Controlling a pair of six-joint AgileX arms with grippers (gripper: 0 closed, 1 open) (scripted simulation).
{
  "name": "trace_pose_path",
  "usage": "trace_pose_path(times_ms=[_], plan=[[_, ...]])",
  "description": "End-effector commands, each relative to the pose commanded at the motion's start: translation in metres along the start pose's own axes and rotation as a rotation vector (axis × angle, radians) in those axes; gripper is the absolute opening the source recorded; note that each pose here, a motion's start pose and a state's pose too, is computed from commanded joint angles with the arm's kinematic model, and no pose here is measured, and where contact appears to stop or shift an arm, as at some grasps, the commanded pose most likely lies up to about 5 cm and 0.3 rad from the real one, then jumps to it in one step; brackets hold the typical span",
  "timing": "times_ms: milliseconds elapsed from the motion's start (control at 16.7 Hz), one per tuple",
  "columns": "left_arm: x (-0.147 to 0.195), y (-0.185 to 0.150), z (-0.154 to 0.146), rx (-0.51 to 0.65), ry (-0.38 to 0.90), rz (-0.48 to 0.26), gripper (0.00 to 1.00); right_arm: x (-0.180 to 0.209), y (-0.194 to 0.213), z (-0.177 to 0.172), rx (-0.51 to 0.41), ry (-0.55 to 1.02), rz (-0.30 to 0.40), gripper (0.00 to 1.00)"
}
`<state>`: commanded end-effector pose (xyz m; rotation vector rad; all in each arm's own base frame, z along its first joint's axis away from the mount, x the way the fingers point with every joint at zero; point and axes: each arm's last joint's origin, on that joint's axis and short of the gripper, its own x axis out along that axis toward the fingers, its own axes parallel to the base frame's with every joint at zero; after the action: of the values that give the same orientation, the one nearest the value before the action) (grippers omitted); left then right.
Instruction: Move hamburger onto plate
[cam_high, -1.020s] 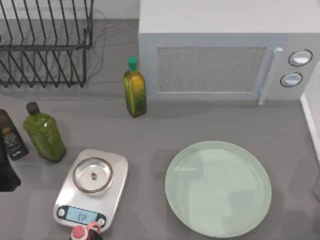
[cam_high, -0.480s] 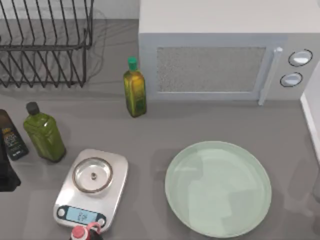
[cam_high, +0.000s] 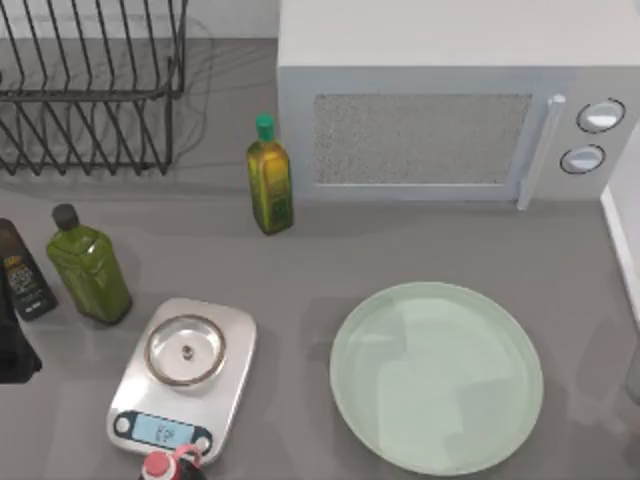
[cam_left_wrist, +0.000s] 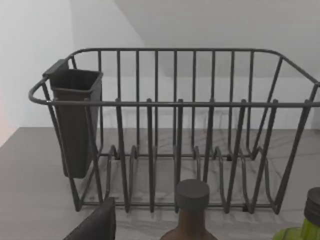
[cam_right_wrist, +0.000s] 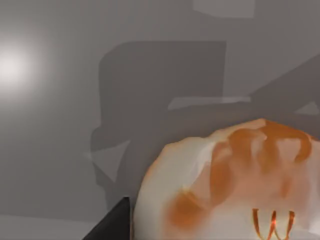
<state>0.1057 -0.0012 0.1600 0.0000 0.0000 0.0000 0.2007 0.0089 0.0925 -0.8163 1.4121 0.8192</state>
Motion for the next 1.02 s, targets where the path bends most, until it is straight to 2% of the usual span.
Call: trace_pose_path(times_ms=[60,120,360,660,780,1020], plan=[[0.0,0.0,0.0,0.0,0.0,0.0,1.0,0.0,0.0,0.0,0.0,0.0,0.0,0.0],[0.0,0.0,0.0,0.0,0.0,0.0,1.0,-0.022,-0.001,0.001,0.019,-0.009,-0.002,0.0],[0.0,0.0,0.0,0.0,0.0,0.0,1.0,-0.039,-0.006,0.004,0.018,-0.013,-0.008,0.0],[0.0,0.0,0.0,0.0,0.0,0.0,1.0,-0.09,-0.005,0.003,0.016,0.006,0.022,0.0],[0.0,0.0,0.0,0.0,0.0,0.0,1.0,-0.11,-0.003,0.002,0.016,0.001,0.013,0.0],[0.0,0.0,0.0,0.0,0.0,0.0,1.0,-0.122,-0.001,0.001,0.019,-0.009,-0.002,0.0]])
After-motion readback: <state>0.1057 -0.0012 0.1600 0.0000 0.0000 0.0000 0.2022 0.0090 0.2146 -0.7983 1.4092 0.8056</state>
